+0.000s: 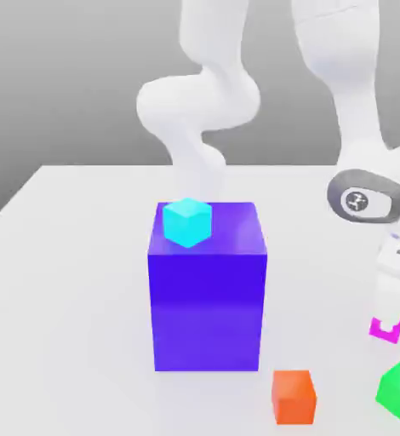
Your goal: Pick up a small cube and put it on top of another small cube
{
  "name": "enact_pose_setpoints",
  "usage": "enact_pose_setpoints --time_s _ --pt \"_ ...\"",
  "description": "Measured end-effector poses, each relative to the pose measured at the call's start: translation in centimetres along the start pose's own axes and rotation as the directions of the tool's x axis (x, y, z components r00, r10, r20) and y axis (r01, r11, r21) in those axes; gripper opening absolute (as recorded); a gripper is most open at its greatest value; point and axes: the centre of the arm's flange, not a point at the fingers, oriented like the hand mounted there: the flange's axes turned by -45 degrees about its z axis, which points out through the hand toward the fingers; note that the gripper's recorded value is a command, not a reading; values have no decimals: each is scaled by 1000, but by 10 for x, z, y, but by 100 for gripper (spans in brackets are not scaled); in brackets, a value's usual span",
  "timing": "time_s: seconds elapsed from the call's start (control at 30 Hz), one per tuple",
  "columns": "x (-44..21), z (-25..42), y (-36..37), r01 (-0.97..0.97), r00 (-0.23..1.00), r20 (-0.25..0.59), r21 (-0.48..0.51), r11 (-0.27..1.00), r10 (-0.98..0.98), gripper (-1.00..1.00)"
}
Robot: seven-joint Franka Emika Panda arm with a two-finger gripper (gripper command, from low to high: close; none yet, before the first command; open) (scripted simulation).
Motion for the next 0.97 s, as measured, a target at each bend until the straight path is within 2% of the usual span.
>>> enact_pose_setpoints --time_s 0.2,0.43,0.7,0.83,0.87,0.97 --pt "0 2 0 1 1000 0 -1 1000 -1 -100" --pt "1 -56 2 -6 1000 1 -2 1000 6 -100" --pt "50 -104 131 -372 928 1 -4 928 372 -100" --pt "54 -62 147 -411 912 1 -2 912 411 -100" --pt "54 -52 147 -412 911 1 -2 911 412 100" --pt "54 -52 147 -412 911 1 -2 911 412 100"
